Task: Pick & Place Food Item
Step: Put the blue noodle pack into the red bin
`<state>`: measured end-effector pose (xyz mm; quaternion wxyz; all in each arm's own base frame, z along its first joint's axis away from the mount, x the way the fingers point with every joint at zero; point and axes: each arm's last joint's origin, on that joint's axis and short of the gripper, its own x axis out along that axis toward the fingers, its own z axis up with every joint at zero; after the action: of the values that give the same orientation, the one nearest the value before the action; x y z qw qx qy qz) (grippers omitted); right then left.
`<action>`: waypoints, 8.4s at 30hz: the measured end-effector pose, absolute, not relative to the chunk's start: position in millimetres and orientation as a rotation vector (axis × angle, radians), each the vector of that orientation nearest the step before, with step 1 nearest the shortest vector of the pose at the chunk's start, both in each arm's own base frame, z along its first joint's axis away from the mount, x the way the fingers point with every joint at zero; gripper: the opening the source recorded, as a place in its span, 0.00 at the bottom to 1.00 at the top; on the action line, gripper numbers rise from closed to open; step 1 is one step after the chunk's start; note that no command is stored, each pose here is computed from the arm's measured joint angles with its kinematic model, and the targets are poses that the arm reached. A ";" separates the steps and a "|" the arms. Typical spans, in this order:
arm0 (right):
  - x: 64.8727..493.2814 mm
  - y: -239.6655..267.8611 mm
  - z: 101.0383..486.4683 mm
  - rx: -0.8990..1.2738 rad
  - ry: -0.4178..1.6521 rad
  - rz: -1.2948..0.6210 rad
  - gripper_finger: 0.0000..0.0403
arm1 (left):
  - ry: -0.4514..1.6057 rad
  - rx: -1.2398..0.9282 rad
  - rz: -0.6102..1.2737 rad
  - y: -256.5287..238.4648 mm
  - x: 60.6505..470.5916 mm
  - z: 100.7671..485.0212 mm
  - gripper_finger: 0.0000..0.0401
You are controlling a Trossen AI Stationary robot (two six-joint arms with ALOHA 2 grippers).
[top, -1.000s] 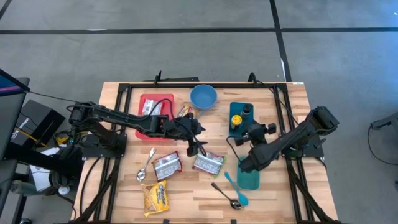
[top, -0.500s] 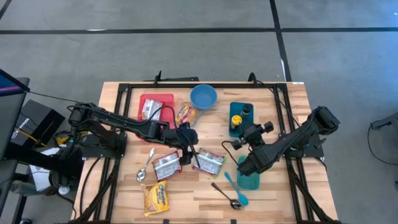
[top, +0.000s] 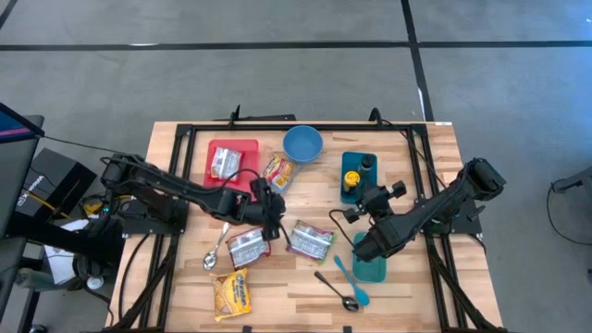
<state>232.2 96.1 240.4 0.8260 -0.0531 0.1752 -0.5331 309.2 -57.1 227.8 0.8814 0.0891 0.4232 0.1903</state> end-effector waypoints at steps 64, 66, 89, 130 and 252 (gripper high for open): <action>239.7 97.5 237.8 -0.168 0.382 -1.102 0.23 | 0.944 0.488 0.485 -2.4 317.5 128.1 0.53; 239.9 97.5 237.8 -0.167 0.379 -1.102 0.23 | 0.956 0.505 0.477 -2.1 320.3 120.1 0.52; 240.0 97.7 238.2 -0.179 0.360 -1.098 0.23 | 0.951 0.625 0.629 1.6 325.0 105.3 0.30; 240.1 97.7 238.2 -0.177 0.359 -1.098 0.23 | 0.830 0.583 0.571 -31.8 327.7 112.6 0.00; 240.7 98.4 237.6 -0.166 0.352 -1.096 0.23 | 0.678 -0.412 1.186 82.7 177.3 213.4 0.10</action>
<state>240.7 98.4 237.6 0.8356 -0.0782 0.1660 -0.5177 177.3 82.7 213.4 0.7561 -0.1889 0.3108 0.5440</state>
